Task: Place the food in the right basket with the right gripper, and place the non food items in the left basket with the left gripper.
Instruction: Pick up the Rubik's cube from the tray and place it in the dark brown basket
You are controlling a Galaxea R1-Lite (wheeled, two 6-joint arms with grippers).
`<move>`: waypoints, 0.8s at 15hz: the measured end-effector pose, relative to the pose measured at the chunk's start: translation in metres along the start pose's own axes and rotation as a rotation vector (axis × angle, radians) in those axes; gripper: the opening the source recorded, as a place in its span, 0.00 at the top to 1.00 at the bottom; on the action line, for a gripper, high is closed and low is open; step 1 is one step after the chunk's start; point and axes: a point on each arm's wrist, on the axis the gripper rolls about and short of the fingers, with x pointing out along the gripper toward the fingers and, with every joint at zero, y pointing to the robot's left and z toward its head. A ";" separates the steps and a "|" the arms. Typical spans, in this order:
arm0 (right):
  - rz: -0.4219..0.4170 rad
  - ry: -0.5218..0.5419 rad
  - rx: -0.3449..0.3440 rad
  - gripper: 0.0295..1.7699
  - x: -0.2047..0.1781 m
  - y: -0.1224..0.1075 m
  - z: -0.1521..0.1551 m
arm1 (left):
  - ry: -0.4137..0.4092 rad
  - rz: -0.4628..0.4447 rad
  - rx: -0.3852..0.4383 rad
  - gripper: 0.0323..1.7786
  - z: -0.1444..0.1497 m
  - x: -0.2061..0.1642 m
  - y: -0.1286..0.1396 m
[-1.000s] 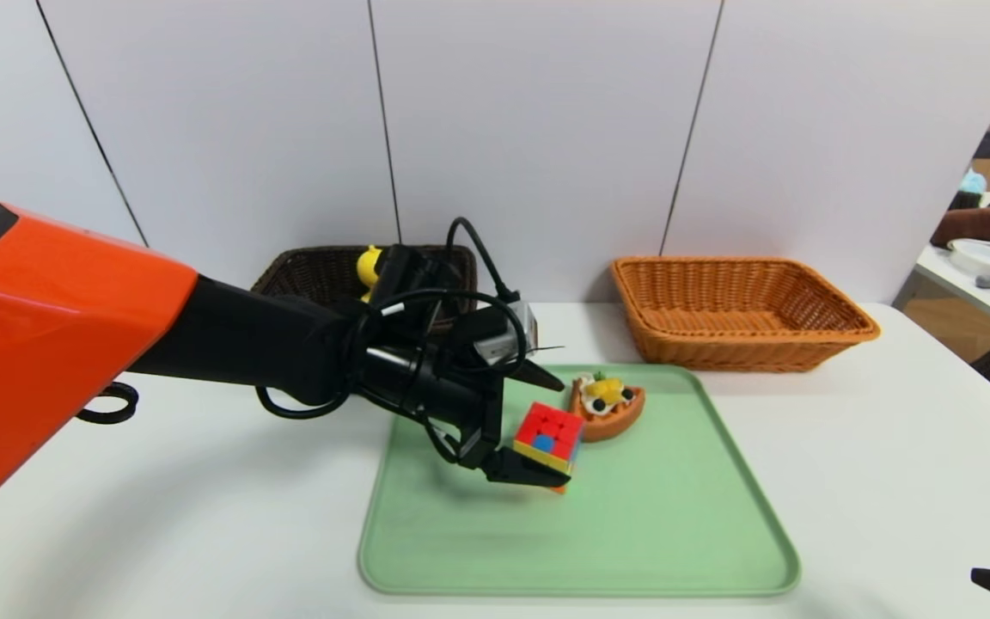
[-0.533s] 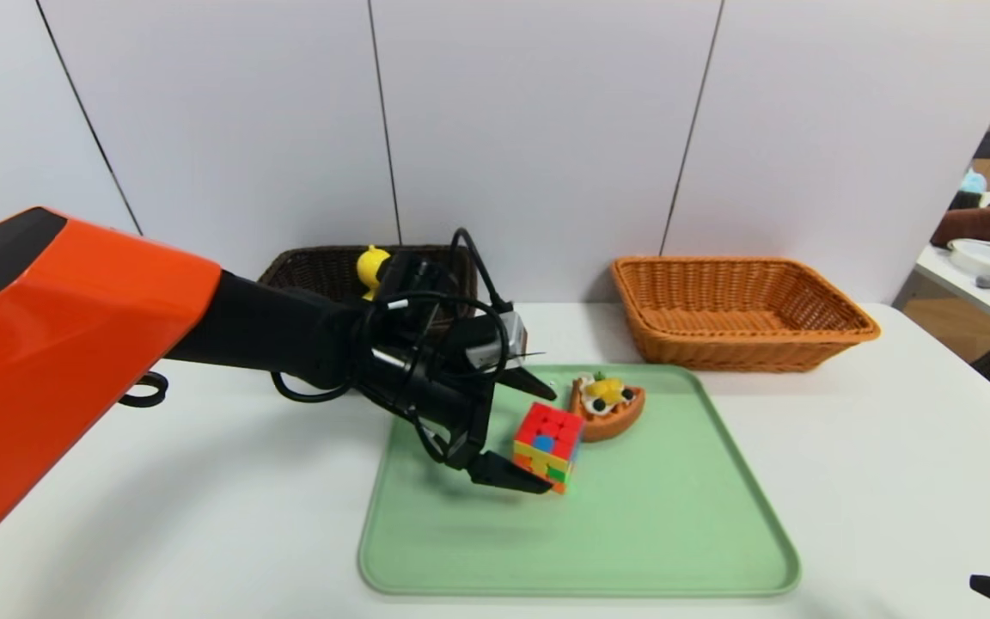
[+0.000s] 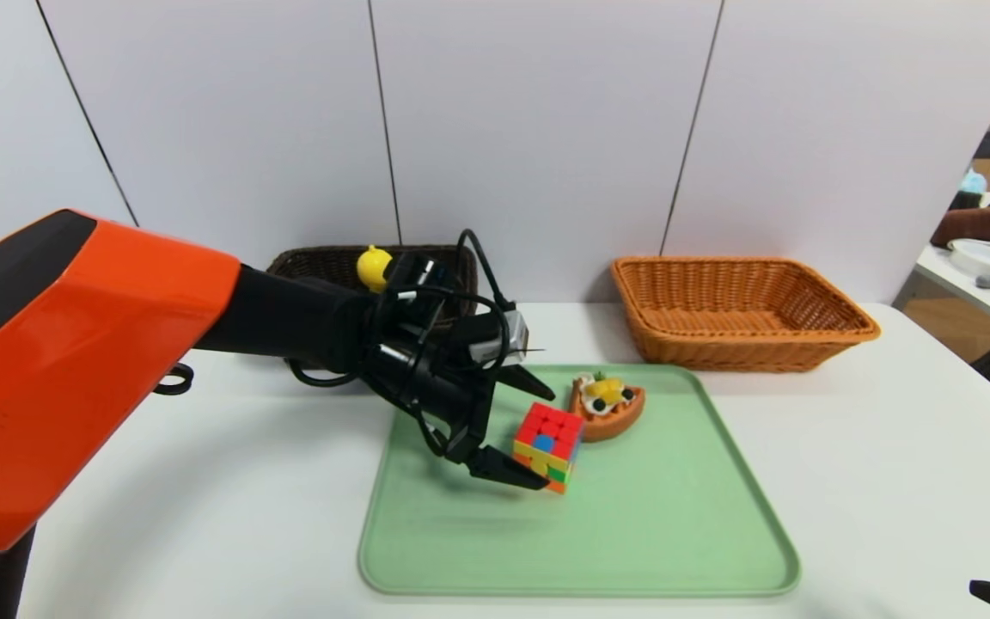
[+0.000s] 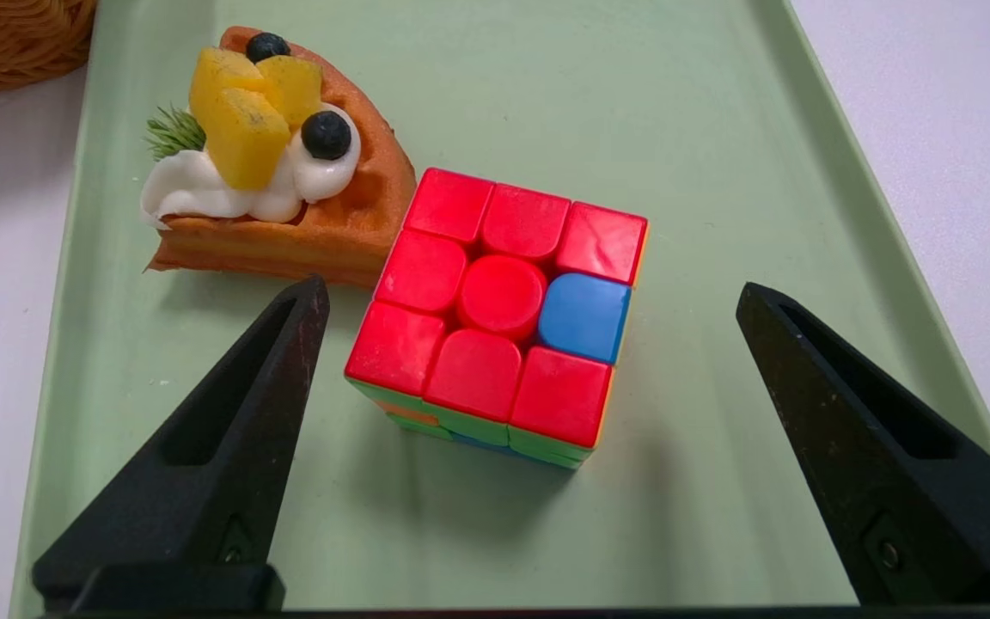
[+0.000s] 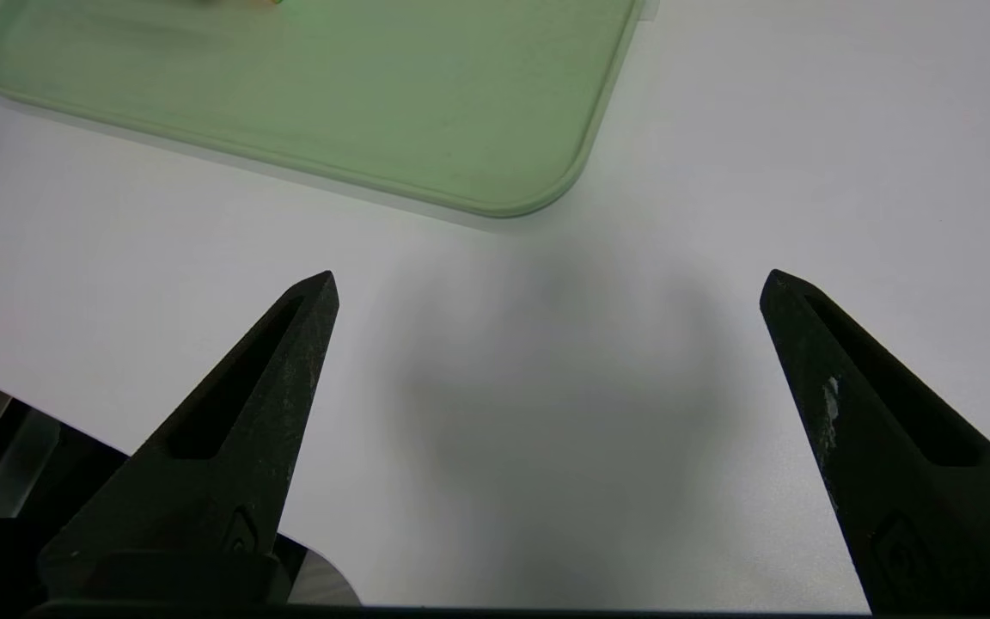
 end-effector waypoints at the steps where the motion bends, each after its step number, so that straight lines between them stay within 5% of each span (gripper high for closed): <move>1: 0.000 -0.001 0.000 0.04 0.000 0.000 0.000 | -0.015 -0.012 0.002 0.05 0.000 0.001 0.001; 12: 0.001 0.001 0.000 0.04 0.000 0.000 -0.001 | -0.022 -0.054 -0.029 0.05 -0.024 0.020 0.008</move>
